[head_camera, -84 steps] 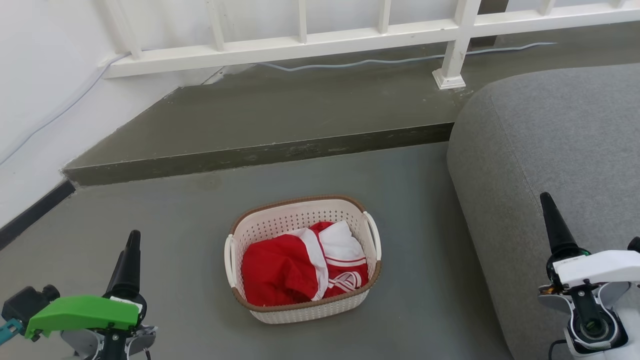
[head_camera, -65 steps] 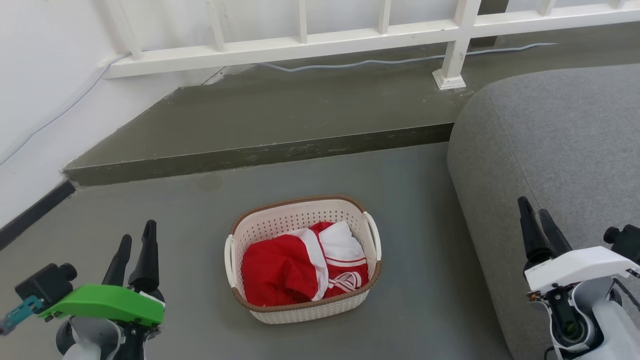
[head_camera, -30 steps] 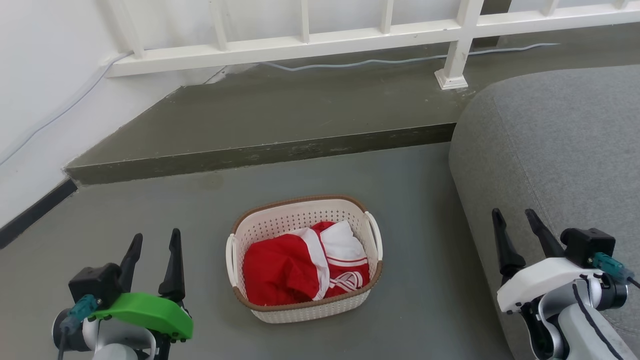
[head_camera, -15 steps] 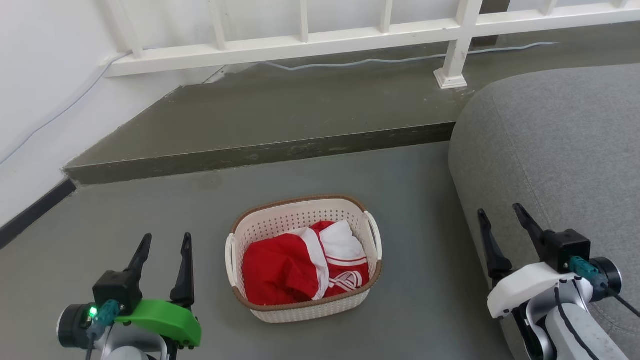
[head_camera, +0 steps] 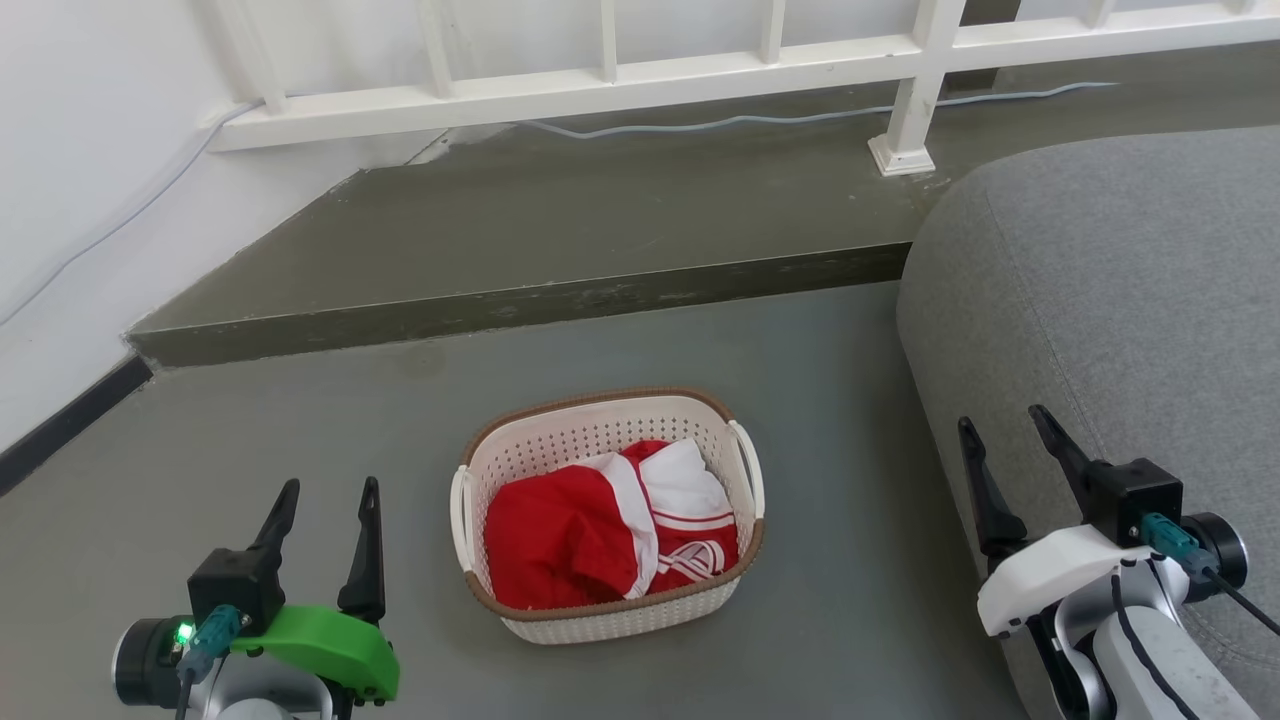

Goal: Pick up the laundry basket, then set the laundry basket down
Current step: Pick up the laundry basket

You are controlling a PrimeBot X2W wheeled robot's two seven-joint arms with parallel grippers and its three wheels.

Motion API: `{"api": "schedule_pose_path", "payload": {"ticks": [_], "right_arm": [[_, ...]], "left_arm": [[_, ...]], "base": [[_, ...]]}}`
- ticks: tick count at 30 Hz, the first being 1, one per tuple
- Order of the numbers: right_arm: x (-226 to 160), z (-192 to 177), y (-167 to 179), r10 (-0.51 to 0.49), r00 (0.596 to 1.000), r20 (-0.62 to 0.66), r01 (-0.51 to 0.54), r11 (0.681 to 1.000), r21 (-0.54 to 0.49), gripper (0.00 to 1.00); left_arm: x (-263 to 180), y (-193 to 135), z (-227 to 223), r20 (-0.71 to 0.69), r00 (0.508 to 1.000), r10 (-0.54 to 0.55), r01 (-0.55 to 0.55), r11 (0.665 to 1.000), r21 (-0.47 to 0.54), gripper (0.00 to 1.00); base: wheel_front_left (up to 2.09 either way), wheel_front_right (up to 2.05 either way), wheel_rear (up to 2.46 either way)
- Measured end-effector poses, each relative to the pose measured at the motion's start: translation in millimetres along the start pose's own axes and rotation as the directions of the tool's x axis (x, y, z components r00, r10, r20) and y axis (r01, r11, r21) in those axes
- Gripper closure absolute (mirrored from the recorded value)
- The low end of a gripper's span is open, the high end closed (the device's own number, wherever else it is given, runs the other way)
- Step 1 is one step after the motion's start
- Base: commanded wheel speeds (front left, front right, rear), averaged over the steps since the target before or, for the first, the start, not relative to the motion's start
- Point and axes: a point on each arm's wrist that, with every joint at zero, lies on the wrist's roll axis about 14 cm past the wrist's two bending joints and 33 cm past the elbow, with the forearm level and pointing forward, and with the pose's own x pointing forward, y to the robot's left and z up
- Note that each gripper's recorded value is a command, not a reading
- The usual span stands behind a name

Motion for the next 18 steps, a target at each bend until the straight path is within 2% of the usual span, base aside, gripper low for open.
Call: {"api": "schedule_pose_path", "payload": {"ticks": [18], "right_arm": [[9.2,-3.2,-1.9,-0.003,1.0,-0.009,0.003,1.0,0.004,0.0]], "left_arm": [[5.0,3.0,-8.7,-0.024,1.0,0.01,-0.01,1.0,-0.005,0.0]], "base": [[0.0,0.0,0.0]]}}
